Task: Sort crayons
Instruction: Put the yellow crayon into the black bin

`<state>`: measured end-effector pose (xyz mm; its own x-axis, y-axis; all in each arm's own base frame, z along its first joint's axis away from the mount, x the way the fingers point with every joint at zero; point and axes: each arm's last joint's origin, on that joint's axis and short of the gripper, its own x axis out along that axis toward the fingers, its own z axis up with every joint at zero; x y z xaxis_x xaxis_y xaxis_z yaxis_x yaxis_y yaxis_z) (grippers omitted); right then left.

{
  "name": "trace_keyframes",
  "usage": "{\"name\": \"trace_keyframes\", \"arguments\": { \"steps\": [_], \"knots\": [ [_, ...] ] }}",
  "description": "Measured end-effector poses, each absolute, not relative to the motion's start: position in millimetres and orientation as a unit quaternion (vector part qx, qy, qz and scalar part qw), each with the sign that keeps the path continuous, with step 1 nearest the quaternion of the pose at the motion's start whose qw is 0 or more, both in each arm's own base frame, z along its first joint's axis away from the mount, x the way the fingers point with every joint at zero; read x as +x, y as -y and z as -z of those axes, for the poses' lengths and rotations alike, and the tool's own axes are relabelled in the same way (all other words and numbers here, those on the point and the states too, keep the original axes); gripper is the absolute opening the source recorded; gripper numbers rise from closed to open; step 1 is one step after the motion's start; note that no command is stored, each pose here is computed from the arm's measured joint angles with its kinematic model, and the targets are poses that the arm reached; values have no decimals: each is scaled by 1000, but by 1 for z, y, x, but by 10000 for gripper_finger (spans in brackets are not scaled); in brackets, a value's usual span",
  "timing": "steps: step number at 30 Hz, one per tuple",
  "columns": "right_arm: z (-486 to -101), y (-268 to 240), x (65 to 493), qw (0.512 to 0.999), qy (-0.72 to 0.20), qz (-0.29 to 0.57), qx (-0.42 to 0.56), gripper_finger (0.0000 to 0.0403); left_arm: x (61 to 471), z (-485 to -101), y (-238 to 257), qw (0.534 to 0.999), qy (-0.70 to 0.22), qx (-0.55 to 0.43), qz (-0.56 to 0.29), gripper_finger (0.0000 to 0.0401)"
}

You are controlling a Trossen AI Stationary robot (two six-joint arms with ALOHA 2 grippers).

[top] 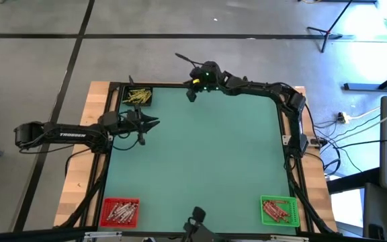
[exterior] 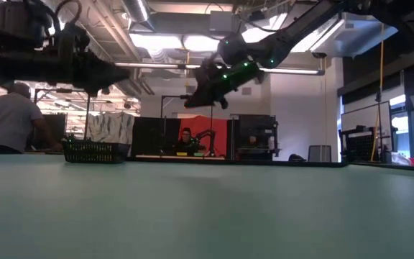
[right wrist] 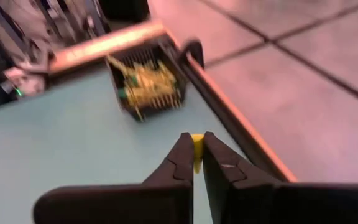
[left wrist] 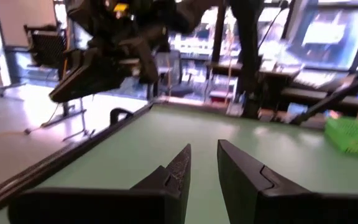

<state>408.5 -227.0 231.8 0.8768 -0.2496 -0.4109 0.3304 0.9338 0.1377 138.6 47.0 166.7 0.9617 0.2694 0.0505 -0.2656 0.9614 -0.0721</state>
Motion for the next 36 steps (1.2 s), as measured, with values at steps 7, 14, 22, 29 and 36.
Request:
{"name": "trace_keyframes", "arguments": {
  "steps": [7, 14, 22, 29, 36],
  "knots": [
    [-239, 218, 424, 979, -123, 141, 86, 11, 147, -196, -48, 992, 80, -34, -96, 64],
    [-235, 218, 449, 981, -109, 130, 91, 11, 153, -221, -49, 990, 116, -22, -73, 64],
    [-223, 227, 494, 984, -103, 111, 91, 11, 155, -234, -49, 988, 135, -17, -70, 64],
    [-224, 226, 526, 990, -67, 97, 77, 11, 154, -237, -49, 987, 145, -14, -71, 64],
    [-207, 233, 550, 992, -53, 94, 70, 11, 154, -238, -49, 986, 150, -12, -71, 64]
  ]
}}
